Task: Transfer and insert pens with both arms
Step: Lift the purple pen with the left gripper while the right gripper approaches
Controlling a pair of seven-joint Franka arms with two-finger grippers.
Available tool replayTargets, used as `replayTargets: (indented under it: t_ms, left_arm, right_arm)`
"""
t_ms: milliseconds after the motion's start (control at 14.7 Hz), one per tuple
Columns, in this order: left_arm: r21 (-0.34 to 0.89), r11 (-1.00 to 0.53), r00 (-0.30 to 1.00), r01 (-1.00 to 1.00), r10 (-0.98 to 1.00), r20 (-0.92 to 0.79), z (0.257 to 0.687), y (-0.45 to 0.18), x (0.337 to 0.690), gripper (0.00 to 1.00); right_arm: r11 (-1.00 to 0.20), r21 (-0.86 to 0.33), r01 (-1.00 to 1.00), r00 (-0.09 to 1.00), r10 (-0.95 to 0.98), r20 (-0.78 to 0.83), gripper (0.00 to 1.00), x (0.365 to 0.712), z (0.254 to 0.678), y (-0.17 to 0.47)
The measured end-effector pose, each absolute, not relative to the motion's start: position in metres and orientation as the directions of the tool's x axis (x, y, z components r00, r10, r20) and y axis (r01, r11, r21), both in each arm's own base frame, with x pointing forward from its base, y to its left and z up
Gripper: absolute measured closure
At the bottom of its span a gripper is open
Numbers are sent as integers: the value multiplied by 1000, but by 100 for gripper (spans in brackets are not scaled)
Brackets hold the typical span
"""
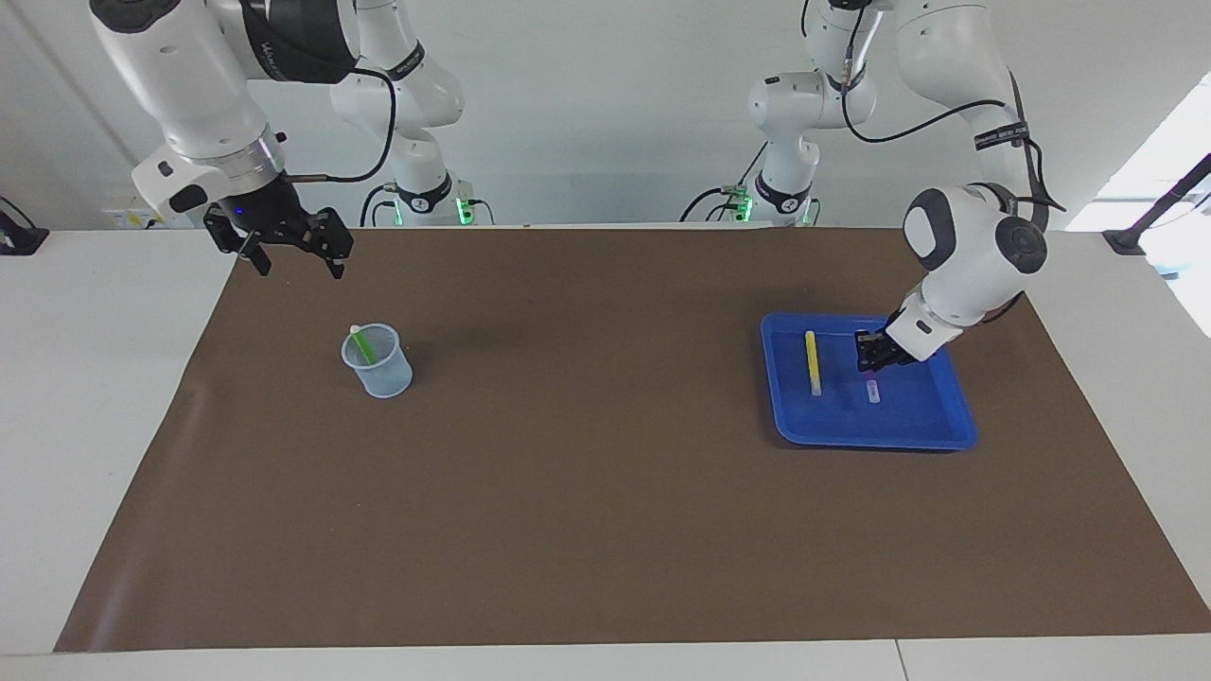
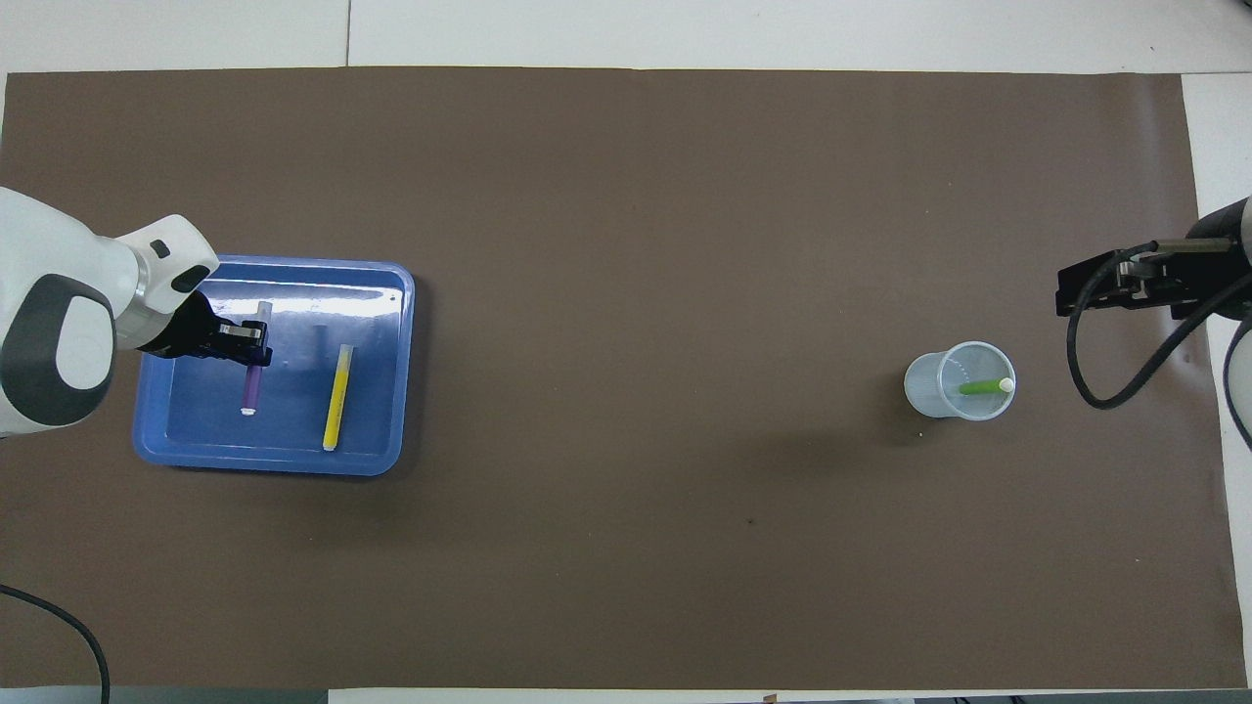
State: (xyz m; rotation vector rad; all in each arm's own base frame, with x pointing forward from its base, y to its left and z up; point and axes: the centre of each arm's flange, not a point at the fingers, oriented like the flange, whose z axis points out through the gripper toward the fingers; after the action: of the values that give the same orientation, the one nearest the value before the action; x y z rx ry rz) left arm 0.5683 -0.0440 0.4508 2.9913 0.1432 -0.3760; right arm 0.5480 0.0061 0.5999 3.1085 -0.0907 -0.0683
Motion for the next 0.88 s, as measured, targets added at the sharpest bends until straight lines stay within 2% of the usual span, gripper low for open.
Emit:
replayTargets:
  t_ms: [204, 407, 679, 882]
  left_arm:
    - [170, -912, 899, 374, 312, -306, 493, -92, 562, 82]
    - [183, -744, 735, 643, 531, -422, 521, -139, 548, 82]
    - [138, -480, 457, 867, 652, -604, 543, -187, 536, 82]
    - [74, -289, 264, 954, 700, -664, 537, -238, 523, 82]
  right_arm:
    - [-998, 33, -55, 997, -57, -48, 0, 546, 601, 8]
    - [-998, 33, -55, 997, -56, -47, 0, 546, 602, 8]
    - [-998, 33, -55, 997, -56, -43, 0, 545, 604, 8]
    - [-998, 32, -55, 998, -56, -40, 0, 545, 605, 8]
